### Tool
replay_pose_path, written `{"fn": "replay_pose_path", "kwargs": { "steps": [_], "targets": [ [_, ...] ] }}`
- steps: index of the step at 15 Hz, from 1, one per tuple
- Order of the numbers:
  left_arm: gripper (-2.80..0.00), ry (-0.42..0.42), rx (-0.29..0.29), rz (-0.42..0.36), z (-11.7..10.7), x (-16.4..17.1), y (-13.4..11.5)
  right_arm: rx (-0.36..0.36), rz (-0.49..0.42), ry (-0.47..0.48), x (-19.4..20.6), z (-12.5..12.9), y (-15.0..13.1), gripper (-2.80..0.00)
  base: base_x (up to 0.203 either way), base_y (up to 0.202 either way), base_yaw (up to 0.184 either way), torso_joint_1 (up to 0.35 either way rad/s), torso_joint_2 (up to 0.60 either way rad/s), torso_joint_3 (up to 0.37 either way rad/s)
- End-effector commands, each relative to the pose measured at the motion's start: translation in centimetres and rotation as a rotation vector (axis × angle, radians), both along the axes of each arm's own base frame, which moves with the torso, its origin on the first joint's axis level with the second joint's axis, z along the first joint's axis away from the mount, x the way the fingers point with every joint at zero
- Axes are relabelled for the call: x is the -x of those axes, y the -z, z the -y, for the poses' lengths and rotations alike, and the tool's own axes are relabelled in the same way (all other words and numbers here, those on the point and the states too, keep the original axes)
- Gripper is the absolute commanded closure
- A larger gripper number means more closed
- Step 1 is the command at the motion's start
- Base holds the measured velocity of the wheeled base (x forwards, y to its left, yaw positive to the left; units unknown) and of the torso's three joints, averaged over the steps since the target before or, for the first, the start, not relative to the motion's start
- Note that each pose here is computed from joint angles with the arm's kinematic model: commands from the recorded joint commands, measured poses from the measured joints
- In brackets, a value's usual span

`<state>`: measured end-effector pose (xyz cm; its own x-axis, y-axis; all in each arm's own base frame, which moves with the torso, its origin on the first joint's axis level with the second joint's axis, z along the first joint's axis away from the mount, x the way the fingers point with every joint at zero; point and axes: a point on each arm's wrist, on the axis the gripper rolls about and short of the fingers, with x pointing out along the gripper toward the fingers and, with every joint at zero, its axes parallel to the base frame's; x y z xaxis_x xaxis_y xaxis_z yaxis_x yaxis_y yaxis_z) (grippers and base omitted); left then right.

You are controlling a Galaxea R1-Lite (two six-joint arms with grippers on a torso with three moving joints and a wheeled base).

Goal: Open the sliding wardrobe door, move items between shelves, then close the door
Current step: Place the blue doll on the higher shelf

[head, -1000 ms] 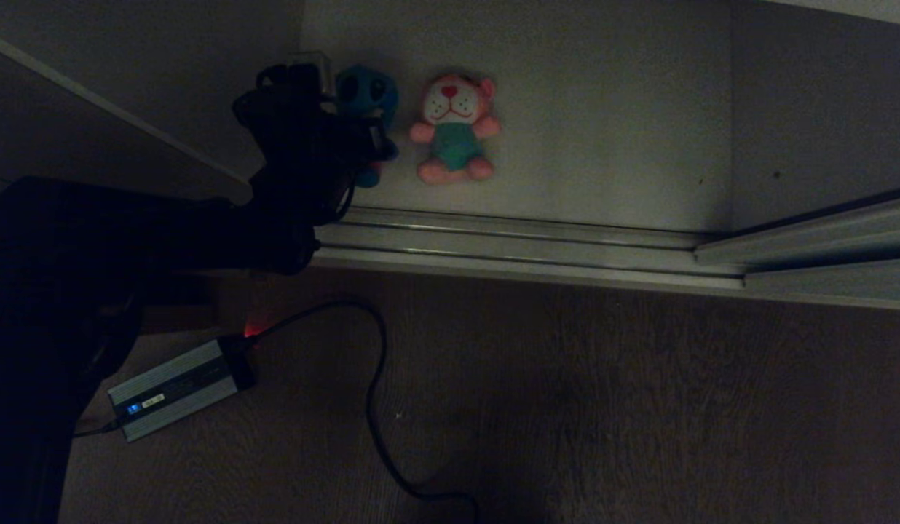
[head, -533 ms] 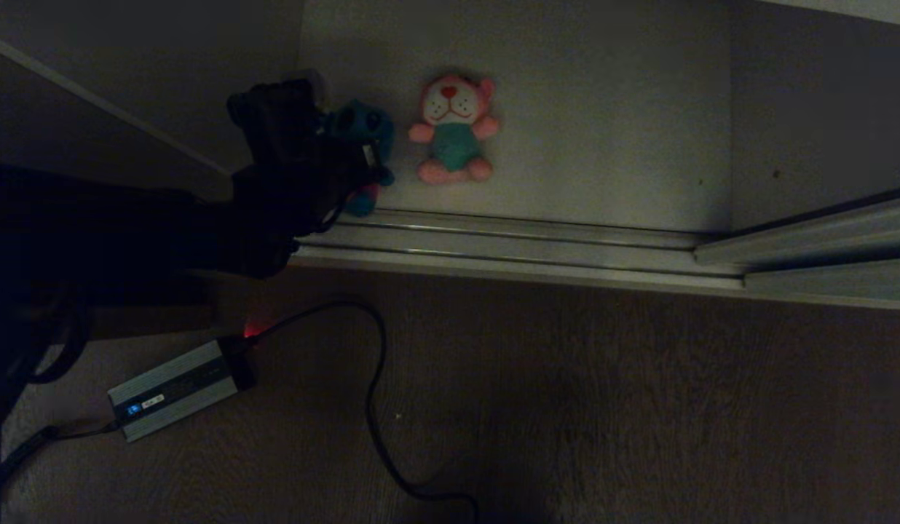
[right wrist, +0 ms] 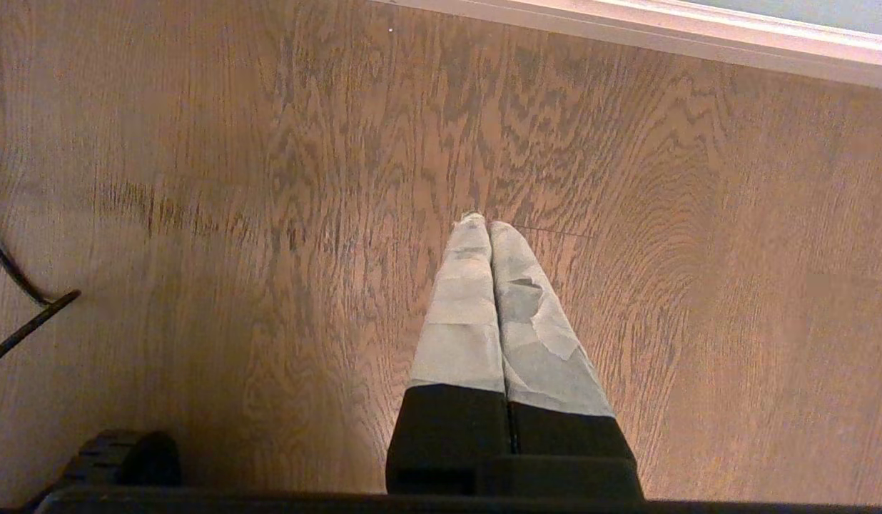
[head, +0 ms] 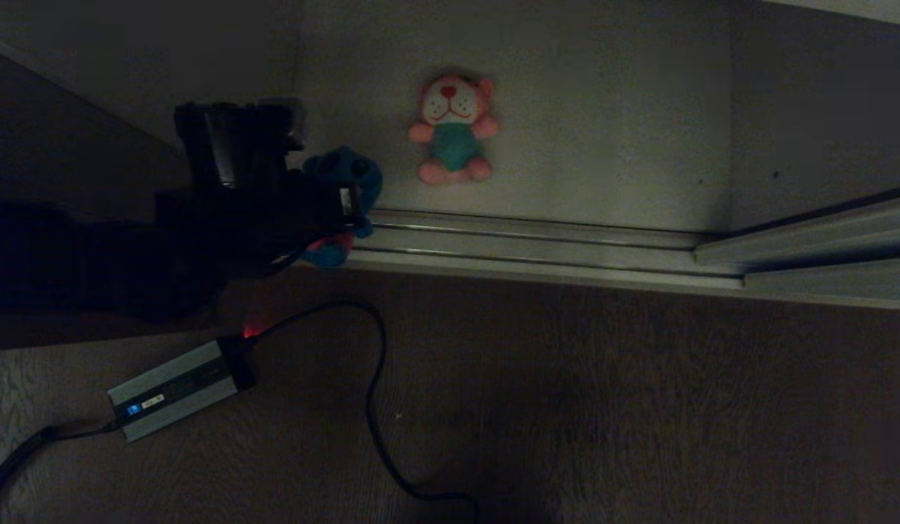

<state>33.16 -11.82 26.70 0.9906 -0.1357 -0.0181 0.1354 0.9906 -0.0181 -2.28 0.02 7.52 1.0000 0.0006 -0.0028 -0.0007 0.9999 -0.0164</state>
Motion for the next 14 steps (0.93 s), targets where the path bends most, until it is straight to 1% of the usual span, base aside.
{"fn": "replay_pose_path", "kwargs": {
  "steps": [1, 6, 11, 12, 14],
  "targets": [
    [0.00, -0.003, 0.020, 0.049, -1.8, 4.8, -2.6, 0.000, -0.003, -0.001, 0.0, 0.0, 0.1, 0.00, 0.000, 0.000, 0.000, 0.000, 0.00, 0.000],
    [0.00, -0.035, 0.021, 0.041, -5.5, 14.5, -4.6, 0.000, -0.003, -0.001, 0.0, 0.0, 0.1, 0.00, 0.000, 0.000, 0.000, 0.000, 0.00, 0.000],
    [0.00, -0.066, 0.024, 0.048, -9.6, 25.1, -5.1, 0.000, -0.003, -0.001, 0.0, 0.0, 0.1, 0.00, 0.000, 0.000, 0.000, 0.000, 0.00, 0.000],
    [0.00, -0.085, 0.028, 0.060, -10.4, 27.0, -4.9, 0.000, -0.003, -0.001, 0.0, 0.0, 0.1, 0.00, 0.000, 0.000, 0.000, 0.000, 0.00, 0.000],
    [0.00, -0.181, 0.029, 0.075, -11.7, 30.0, -3.8, 0.000, -0.003, -0.001, 0.0, 0.0, 0.1, 0.00, 0.000, 0.000, 0.000, 0.000, 0.00, 0.000]
  ]
}}
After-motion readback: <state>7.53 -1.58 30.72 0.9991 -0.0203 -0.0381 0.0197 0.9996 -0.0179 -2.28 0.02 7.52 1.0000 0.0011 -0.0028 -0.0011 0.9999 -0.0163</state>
